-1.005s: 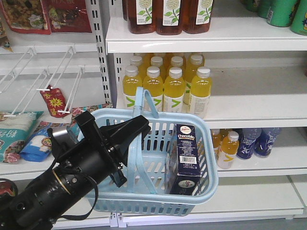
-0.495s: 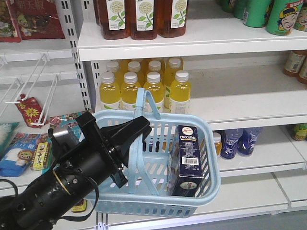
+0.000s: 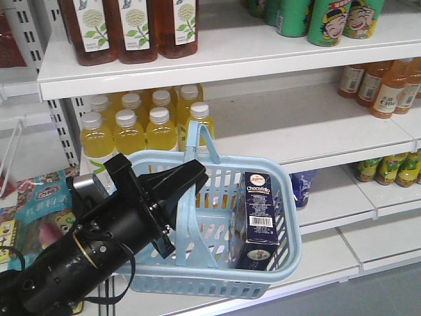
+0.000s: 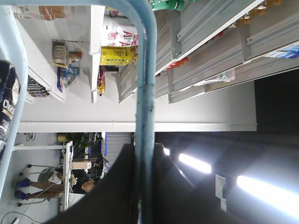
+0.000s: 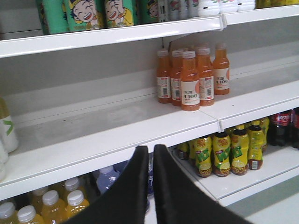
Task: Left arm holds basket, right arm returns cookies
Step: 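Hold the basket with the left gripper while turning along the shelves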
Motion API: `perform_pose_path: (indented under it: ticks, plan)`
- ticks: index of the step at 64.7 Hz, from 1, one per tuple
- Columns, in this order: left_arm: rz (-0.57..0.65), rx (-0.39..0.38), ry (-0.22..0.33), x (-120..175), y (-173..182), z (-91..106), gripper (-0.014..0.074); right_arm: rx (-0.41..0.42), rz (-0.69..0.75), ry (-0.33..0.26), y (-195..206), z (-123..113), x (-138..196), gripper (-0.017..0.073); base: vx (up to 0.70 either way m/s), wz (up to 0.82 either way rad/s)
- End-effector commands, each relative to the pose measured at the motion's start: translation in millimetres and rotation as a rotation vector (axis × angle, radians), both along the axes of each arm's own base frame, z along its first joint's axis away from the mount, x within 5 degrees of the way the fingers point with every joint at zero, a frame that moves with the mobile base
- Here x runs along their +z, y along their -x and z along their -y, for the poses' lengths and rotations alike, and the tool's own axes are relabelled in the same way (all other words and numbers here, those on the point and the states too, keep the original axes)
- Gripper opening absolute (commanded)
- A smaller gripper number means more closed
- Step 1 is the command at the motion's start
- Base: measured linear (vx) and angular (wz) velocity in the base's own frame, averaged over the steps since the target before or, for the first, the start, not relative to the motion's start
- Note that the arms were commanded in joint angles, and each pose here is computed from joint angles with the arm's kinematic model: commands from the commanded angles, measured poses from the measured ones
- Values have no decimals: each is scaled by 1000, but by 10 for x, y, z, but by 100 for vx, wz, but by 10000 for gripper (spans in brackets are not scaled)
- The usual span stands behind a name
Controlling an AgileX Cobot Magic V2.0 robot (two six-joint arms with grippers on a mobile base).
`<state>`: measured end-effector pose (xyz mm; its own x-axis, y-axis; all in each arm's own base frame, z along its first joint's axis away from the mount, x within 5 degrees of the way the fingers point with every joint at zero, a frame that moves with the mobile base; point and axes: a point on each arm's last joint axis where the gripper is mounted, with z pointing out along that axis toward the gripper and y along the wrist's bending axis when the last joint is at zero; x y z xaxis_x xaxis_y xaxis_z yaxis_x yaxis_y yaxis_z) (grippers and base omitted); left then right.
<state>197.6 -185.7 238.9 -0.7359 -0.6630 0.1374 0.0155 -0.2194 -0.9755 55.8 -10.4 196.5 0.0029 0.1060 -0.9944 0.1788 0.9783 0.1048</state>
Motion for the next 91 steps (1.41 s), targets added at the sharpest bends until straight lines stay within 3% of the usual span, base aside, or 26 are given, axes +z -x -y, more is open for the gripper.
perform_pose_path:
  ticks: [1,91]
  plan:
    - [246,-10,257,426,82,-67,0,2,41,24,-15,-1,0,-6,6,-28]
    - [246,-10,257,426,82,-67,0,2,40,24,-15,-1,-1,-6,7,-35]
